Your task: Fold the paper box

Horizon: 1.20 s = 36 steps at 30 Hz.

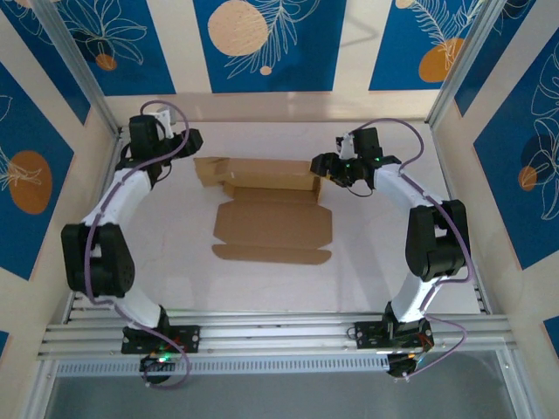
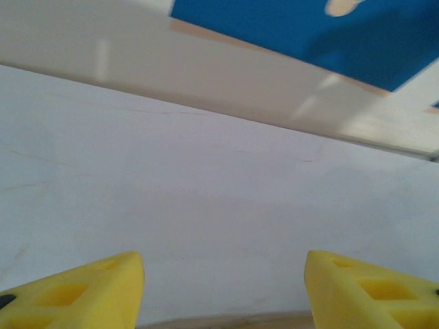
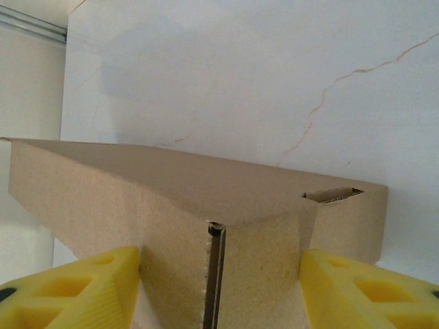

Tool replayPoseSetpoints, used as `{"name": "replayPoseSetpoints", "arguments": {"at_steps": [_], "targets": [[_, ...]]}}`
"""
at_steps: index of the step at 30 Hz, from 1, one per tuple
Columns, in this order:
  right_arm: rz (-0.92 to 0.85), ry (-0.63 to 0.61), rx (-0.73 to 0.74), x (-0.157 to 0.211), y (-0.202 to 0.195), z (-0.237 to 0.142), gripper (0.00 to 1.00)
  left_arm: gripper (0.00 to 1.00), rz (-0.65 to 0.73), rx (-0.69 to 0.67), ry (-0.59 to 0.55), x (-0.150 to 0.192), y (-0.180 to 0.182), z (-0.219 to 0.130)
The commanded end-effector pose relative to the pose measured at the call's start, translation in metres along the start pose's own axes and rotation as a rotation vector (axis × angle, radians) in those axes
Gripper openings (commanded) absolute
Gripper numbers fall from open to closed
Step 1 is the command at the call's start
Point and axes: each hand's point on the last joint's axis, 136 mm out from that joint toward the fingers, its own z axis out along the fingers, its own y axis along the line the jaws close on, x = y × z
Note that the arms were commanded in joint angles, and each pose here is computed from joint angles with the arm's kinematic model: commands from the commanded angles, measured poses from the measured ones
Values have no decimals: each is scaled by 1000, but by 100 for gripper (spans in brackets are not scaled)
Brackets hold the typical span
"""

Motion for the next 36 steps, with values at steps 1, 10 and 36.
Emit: {"name": "replayPoseSetpoints", "arguments": {"at_steps": [1, 10, 36], "targets": [[29, 94, 77, 28, -18, 10, 62, 63, 18, -76, 124, 22, 32, 27], [50, 99, 94, 28, -21, 12, 63, 57, -81, 175, 283, 68, 5, 49], [286, 14, 35, 40, -13, 28, 68, 37, -731, 357, -25, 94, -36, 20]]}}
